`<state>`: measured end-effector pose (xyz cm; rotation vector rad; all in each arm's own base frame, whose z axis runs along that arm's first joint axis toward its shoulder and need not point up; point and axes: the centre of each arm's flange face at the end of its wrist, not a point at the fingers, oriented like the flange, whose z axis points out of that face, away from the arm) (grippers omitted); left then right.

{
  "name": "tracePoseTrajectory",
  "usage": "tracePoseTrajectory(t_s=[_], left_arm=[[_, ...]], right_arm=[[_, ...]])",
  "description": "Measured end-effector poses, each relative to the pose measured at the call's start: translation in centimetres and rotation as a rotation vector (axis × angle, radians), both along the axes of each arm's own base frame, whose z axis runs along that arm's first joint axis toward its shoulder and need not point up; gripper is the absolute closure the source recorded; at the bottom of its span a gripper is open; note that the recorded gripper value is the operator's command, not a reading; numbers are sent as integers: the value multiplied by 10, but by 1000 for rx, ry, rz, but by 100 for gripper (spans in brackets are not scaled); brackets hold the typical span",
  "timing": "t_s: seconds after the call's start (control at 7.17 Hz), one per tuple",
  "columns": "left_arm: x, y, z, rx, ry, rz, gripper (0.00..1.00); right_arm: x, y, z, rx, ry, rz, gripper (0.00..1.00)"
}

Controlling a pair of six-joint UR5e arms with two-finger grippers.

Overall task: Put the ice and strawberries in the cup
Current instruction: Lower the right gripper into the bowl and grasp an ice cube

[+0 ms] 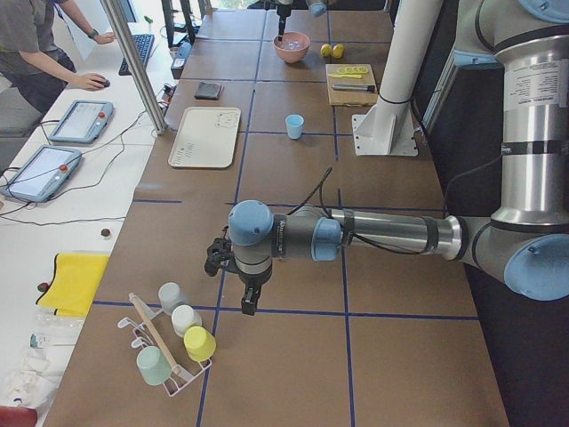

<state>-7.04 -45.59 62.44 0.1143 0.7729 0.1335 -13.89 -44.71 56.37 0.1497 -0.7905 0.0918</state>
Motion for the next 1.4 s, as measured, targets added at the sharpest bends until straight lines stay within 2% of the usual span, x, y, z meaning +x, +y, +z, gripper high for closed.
tracePoseTrajectory(t_s=[0.56, 1.4], left_arm=[[0, 0, -2, 4, 0, 0, 0], [1, 0, -6, 12, 0, 2, 0]], right_arm=[[10, 27, 24, -51, 18, 24, 15], [1, 28, 26, -54, 21, 9, 19]])
